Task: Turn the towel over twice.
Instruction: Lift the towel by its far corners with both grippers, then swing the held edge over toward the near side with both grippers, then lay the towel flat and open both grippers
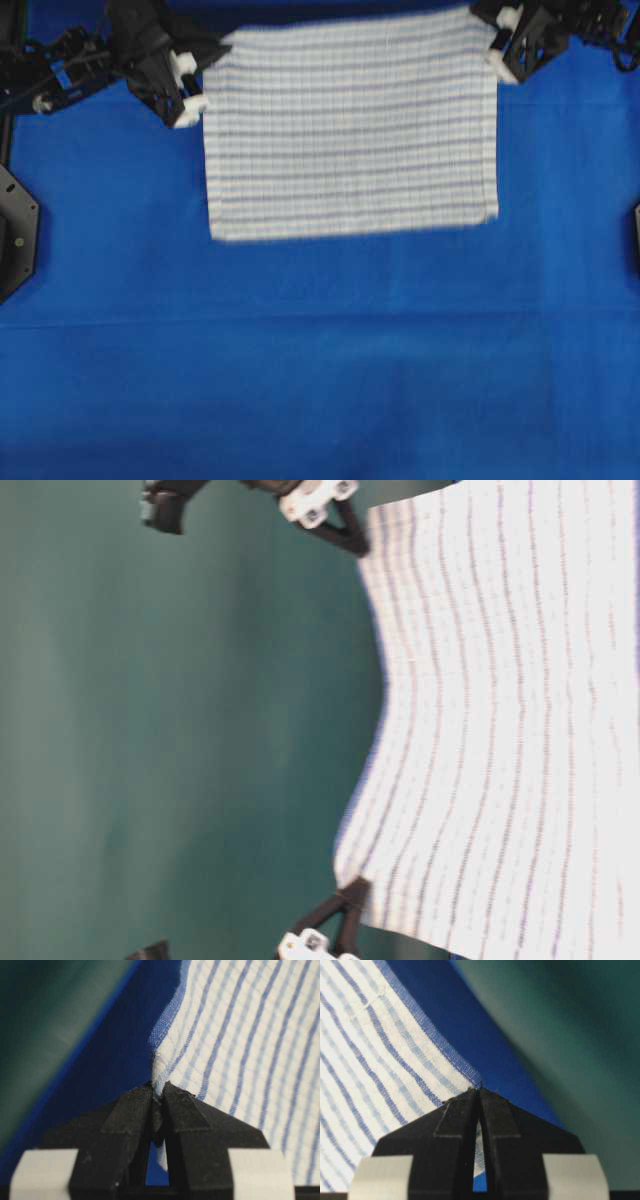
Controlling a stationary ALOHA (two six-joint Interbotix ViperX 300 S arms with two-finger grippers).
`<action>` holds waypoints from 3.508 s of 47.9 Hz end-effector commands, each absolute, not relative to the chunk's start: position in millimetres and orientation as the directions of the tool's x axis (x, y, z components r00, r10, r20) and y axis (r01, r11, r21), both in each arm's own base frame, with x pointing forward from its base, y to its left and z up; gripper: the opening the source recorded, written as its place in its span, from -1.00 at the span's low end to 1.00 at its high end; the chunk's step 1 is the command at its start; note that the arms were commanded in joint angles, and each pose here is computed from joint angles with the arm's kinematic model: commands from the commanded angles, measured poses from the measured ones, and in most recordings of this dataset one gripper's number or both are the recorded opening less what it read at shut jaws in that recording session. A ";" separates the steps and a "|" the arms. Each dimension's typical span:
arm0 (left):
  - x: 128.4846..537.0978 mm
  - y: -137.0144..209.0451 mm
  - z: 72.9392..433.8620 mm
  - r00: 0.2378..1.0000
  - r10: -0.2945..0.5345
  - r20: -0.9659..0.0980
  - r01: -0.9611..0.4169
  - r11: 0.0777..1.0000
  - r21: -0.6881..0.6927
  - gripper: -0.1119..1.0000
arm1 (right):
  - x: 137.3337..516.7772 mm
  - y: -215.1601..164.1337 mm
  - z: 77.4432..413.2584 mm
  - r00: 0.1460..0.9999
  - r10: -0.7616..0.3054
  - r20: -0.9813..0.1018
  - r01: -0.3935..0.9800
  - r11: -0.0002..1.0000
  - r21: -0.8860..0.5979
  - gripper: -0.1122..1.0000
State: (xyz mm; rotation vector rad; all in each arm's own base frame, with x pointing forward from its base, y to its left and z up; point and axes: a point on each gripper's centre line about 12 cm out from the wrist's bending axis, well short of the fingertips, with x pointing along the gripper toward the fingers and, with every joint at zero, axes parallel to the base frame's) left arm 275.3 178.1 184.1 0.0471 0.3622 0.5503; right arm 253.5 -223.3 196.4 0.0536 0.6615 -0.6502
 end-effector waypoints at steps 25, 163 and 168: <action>267.0 205.7 280.1 0.785 0.612 -0.100 -0.586 0.785 0.202 -0.75 | 245.4 -232.0 320.1 0.626 -0.676 -0.389 0.628 0.733 -0.262 -0.76; 286.5 -51.0 147.8 0.811 -0.141 -0.568 0.193 0.981 0.032 -0.06 | 278.9 65.4 158.1 0.613 0.058 -0.788 0.142 0.973 0.183 0.09; 288.9 -51.9 157.6 0.815 -0.144 -0.562 0.196 0.980 0.033 0.41 | 279.1 63.3 160.9 0.606 0.042 -0.794 0.148 0.975 0.164 0.42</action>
